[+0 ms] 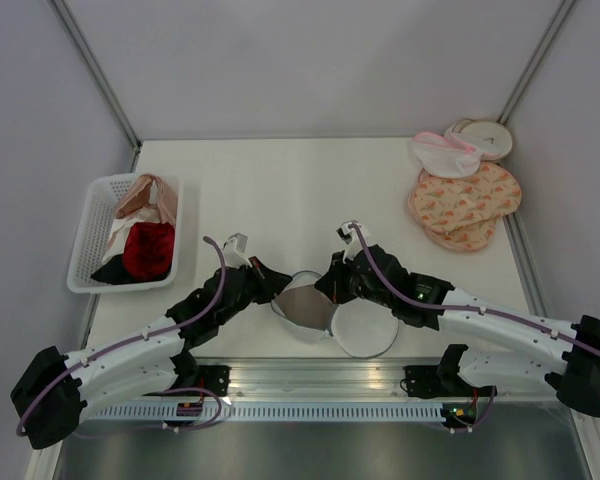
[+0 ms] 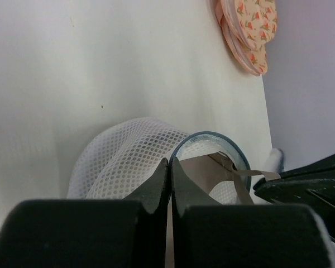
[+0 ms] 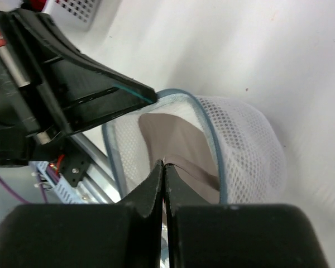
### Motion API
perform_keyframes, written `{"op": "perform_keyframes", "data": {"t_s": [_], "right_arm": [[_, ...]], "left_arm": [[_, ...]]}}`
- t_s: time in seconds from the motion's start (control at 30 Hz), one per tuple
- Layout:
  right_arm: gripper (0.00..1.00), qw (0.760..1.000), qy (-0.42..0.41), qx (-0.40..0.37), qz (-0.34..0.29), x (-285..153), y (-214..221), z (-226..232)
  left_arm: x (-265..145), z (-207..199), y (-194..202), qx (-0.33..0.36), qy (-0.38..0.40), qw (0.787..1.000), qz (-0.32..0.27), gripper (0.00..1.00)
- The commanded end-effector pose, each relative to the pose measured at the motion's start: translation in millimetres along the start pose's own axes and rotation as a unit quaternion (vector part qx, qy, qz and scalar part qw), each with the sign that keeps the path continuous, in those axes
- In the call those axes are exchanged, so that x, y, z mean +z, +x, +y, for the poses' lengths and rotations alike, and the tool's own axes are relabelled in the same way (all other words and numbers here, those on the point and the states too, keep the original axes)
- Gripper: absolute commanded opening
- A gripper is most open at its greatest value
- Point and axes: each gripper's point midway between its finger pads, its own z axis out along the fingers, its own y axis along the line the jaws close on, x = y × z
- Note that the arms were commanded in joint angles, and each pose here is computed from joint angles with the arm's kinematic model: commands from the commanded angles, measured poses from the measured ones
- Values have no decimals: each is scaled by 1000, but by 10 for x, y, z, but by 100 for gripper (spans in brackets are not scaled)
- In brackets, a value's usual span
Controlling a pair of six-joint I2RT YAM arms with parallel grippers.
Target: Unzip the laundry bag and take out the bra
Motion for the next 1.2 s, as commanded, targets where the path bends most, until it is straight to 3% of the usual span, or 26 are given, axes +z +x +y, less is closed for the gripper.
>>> {"op": "perform_keyframes", "data": {"t_s": [0.0, 0.23, 0.27, 0.4, 0.63, 0.67, 0.77, 0.8, 0.9, 1.0, 1.17], "right_arm": [[0, 999, 32, -28, -3, 108, -197, 30], [4, 996, 40, -32, 67, 198, 178, 58], [0, 996, 46, -31, 67, 194, 197, 50], [0, 996, 60, -27, 59, 147, 257, 35], [0, 978, 189, -53, 76, 303, 333, -400], [17, 969, 222, -67, 87, 365, 411, -545], [39, 963, 234, -81, 101, 551, 496, -597], [59, 963, 231, -83, 108, 590, 534, -592], [76, 966, 216, -85, 116, 715, 580, -535], [83, 965, 213, -88, 127, 774, 637, -538], [80, 946, 263, -101, 161, 859, 887, -813]], "left_arm": [[-7, -185, -120, -11, 32, 999, -17, 2], [-48, -248, -182, -9, 41, 999, -26, 2], [-52, -242, -179, -9, 40, 999, -26, 2], [-48, -223, -158, -9, 37, 999, -22, 2], [-48, -249, -148, -16, 46, 999, -21, 2], [-43, -241, -139, -15, 45, 999, -20, 2], [-44, -252, -129, -16, 49, 999, -17, 2], [-43, -242, -118, -17, 48, 999, -16, 2], [-43, -210, -96, -16, 46, 999, -14, 2], [-45, -175, -71, -19, 44, 999, -13, 2], [-38, -91, 5, -29, 40, 999, -7, 2]]}}
